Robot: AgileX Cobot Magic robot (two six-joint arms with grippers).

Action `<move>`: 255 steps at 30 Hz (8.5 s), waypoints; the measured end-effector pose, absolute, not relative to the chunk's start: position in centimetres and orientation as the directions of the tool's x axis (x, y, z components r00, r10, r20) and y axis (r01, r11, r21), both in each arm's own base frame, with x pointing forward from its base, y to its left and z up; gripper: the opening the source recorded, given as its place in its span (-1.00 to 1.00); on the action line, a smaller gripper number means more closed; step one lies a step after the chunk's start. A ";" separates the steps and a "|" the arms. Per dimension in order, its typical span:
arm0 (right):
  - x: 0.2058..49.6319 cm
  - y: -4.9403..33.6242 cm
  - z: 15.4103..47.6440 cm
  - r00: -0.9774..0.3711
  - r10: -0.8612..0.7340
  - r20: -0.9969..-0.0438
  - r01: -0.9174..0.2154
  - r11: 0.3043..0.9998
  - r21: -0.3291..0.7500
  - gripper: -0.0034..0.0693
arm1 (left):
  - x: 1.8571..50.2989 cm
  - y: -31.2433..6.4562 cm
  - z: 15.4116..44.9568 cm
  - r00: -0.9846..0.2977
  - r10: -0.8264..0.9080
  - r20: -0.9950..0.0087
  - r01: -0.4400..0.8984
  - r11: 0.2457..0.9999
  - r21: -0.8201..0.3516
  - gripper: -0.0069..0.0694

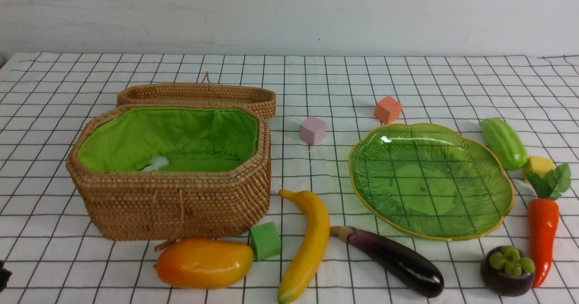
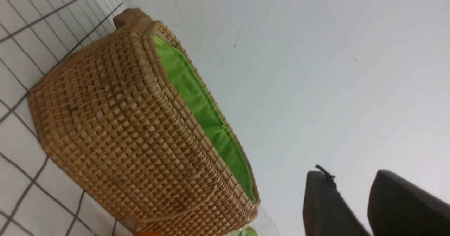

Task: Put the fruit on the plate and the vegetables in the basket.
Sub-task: Grab the mango with your left arm and place it on the right plate, then use the left arm to grab a banana and put it into the right plate, then grab an eggplant with your right arm and place it in the basket on the left.

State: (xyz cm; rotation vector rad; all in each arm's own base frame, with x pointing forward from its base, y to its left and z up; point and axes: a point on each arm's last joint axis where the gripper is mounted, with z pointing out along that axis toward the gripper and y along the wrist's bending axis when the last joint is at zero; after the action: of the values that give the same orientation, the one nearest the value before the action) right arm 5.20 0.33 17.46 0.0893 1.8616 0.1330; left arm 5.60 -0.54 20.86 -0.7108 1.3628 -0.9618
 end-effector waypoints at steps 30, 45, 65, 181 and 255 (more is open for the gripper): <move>5.3 0.8 21.3 -0.072 0.788 -0.611 -0.074 0.607 0.792 -0.32 | 11.7 -5.8 33.7 -0.698 0.063 -0.714 0.419 0.844 -0.336 -0.85; -0.3 4.1 38.6 -0.527 -0.178 -0.831 -0.655 0.708 0.264 -0.61 | 14.7 -10.8 31.4 -0.571 0.667 -0.479 0.763 0.646 -0.010 -0.85; -1.5 3.1 43.5 -0.308 -0.267 -0.913 -0.745 0.665 0.057 -0.55 | 24.0 -16.4 24.1 -0.323 0.902 -0.285 0.896 0.389 0.214 -0.04; -1.2 2.6 42.9 -0.448 -0.149 -0.881 -0.630 0.753 0.193 -0.33 | 30.4 -30.4 19.6 -0.757 0.570 -0.318 0.572 0.814 0.098 0.40; 9.1 5.2 40.7 -0.696 -0.258 -0.670 -0.435 0.894 0.108 -0.26 | 23.4 -24.1 49.3 -0.505 0.398 -0.766 0.682 0.728 -0.071 -0.85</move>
State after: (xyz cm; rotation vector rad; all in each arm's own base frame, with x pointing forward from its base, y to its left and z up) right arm 9.13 5.17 40.69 -0.4945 2.3725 0.3385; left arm 23.39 -24.07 49.32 0.8127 2.1613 -0.4737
